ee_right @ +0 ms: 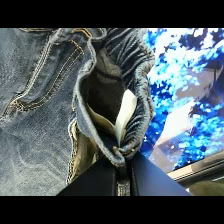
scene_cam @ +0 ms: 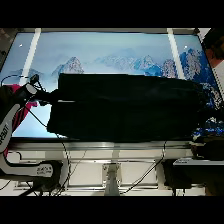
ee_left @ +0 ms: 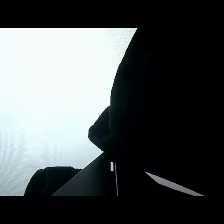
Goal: Fold the clothes and pants, and hang the long-sleeved shirts on hangers.
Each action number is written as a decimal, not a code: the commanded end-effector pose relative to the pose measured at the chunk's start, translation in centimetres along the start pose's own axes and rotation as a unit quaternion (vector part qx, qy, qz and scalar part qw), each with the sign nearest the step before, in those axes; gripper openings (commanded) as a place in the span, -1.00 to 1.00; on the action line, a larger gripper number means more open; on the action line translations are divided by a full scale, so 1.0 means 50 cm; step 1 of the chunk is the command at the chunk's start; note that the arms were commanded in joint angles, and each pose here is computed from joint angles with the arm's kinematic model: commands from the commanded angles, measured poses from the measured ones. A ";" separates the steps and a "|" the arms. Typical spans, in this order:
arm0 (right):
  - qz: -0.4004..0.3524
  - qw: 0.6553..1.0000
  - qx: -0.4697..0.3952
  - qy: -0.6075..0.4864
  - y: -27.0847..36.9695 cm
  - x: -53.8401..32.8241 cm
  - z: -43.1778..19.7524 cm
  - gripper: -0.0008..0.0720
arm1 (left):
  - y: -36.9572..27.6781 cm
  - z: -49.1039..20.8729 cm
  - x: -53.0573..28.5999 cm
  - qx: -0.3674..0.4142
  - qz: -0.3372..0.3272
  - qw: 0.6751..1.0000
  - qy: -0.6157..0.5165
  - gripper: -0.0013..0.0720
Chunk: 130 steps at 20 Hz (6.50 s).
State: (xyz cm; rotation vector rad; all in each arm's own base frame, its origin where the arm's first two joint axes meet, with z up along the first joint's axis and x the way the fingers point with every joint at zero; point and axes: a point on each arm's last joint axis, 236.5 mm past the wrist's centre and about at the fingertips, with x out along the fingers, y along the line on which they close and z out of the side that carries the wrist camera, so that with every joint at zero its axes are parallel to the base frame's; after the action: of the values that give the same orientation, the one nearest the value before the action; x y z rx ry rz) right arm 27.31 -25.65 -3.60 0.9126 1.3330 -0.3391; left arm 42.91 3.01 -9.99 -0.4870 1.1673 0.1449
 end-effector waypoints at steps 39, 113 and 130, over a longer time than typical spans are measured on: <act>0.073 0.995 -0.039 0.057 0.096 0.071 -0.019 -0.85 | 0.178 -0.330 -0.193 0.075 -0.127 0.971 0.187 0.30; 0.205 0.884 0.338 -0.250 0.258 -0.033 0.376 -0.85 | -0.202 0.288 -0.035 -0.270 -0.321 0.889 -0.184 -0.93; 0.291 0.891 0.216 -0.273 0.400 -0.132 0.485 0.26 | -0.201 0.543 -0.095 -0.335 -0.390 0.795 -0.323 0.62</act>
State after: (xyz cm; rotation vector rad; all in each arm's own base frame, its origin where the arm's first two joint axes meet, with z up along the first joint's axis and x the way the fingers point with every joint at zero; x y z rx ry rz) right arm 55.58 -33.30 8.41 1.5379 0.3594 -0.4445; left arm 66.61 6.43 5.19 -1.4426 0.1508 0.0071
